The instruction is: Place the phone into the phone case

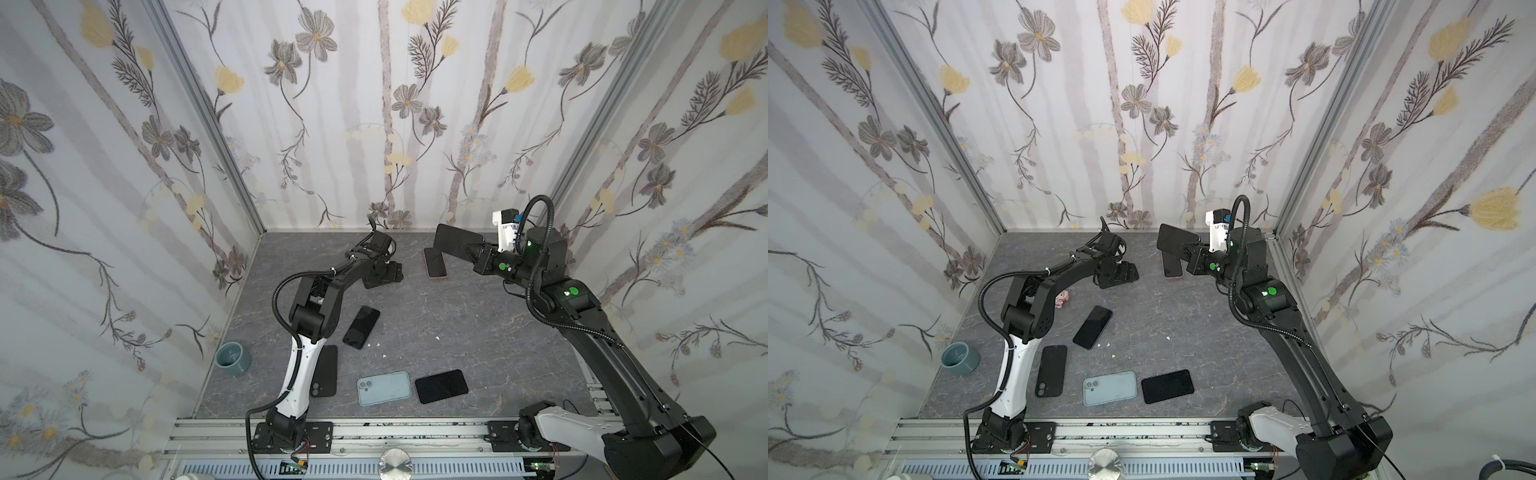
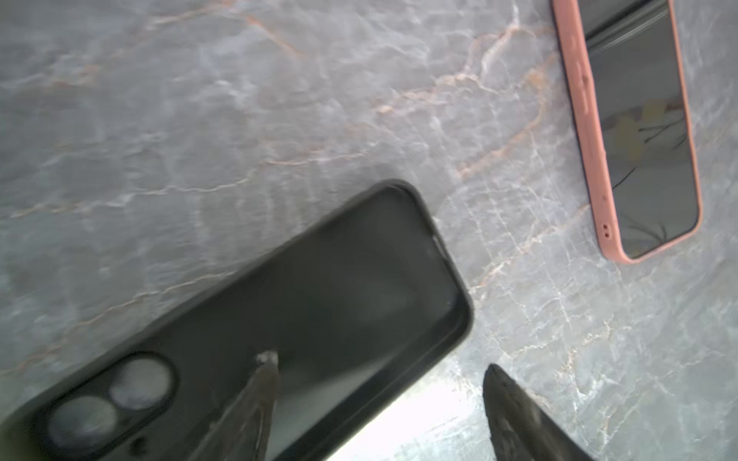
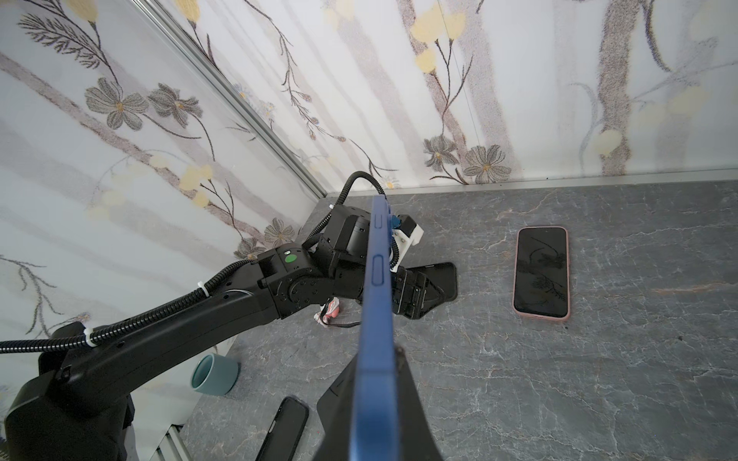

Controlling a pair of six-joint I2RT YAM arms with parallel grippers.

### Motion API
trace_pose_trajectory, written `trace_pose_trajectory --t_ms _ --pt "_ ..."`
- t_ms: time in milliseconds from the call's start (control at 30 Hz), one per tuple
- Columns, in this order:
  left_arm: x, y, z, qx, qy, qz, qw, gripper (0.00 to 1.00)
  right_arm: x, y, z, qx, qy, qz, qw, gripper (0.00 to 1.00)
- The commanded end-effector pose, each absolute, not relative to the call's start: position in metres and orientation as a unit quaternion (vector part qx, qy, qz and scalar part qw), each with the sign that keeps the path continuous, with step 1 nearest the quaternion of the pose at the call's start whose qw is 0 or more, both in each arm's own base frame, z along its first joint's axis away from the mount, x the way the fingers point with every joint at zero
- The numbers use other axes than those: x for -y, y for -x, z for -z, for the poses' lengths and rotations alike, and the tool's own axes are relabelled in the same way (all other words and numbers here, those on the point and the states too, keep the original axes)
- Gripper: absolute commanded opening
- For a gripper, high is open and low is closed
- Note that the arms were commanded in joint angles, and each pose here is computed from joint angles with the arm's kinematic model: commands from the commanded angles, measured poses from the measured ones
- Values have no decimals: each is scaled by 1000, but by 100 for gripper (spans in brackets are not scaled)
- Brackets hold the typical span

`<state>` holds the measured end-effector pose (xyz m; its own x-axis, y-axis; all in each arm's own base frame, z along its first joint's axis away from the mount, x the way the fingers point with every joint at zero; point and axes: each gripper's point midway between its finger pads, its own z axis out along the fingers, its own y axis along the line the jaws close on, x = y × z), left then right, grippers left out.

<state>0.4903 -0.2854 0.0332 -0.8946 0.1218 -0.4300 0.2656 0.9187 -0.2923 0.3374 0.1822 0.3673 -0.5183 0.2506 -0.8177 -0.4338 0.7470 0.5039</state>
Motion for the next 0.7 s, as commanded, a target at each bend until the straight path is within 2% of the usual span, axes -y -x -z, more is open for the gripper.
trace_pose_trajectory --t_ms 0,167,333,667 --pt "296 -464 -17 -964 -125 173 161 83 -182 -337 -377 -786 58 -354 503 0" --pt "323 -440 -17 -959 -159 181 147 83 -180 -335 -378 -786 52 -356 503 0" --pt "342 -415 -21 -962 -143 199 123 83 -174 -333 -381 -783 41 -350 512 0" --pt "384 -343 -21 -950 -170 245 91 82 -169 -333 -381 -785 29 -343 515 0"
